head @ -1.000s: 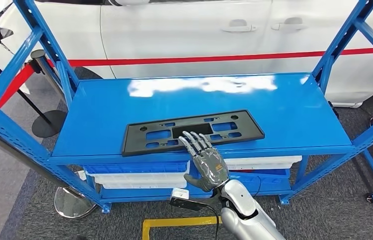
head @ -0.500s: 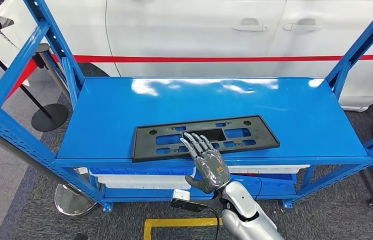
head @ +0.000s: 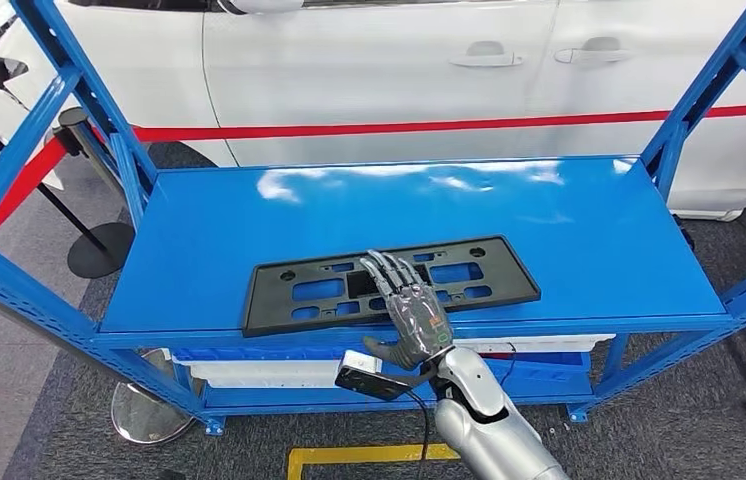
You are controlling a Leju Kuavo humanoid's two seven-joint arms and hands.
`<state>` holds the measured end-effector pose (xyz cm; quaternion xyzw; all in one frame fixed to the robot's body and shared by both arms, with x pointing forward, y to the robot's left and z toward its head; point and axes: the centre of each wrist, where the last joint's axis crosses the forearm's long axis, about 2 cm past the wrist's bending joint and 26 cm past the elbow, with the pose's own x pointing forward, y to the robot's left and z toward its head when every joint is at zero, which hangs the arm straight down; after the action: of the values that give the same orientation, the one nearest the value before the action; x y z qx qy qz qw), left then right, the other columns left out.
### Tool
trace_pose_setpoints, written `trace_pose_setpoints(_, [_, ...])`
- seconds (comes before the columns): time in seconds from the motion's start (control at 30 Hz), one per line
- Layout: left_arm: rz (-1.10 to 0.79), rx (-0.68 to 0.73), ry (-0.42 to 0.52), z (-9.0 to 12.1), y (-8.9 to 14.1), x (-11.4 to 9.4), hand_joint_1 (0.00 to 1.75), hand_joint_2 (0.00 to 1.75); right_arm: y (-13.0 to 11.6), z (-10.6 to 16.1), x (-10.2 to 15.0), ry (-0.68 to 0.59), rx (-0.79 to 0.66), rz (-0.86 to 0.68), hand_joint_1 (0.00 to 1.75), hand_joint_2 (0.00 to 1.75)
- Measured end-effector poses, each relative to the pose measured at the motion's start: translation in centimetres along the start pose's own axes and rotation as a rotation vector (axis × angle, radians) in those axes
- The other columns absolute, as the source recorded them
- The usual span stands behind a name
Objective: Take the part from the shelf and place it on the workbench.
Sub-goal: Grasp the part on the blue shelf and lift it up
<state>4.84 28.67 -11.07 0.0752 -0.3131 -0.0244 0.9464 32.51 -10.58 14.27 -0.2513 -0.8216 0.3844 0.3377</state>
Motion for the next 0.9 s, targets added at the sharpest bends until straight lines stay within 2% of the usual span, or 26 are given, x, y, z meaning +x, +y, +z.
trace_pose_setpoints(0.23, [-0.012,-0.006,-0.003,-0.1,0.1,0.1,0.00,0.00,-0.2,-1.5,0.0,0.008,-0.009,0.005,0.00,1.75])
trace_pose_setpoints(0.4, [-0.027,-0.017,-0.008,-0.2,0.0,0.3,0.00,0.00,-0.7,-3.6,-0.5,0.027,0.002,0.051,0.00,1.75])
trace_pose_setpoints(0.7, [-0.034,-0.029,-0.010,-0.2,-0.3,0.5,0.00,0.00,-0.6,-4.7,-0.8,0.036,0.018,0.077,0.00,1.75])
trace_pose_setpoints(0.9, [-0.057,-0.041,-0.017,-0.4,-0.3,0.9,0.00,0.00,-0.4,-6.0,-1.0,0.043,0.105,0.198,0.00,1.75])
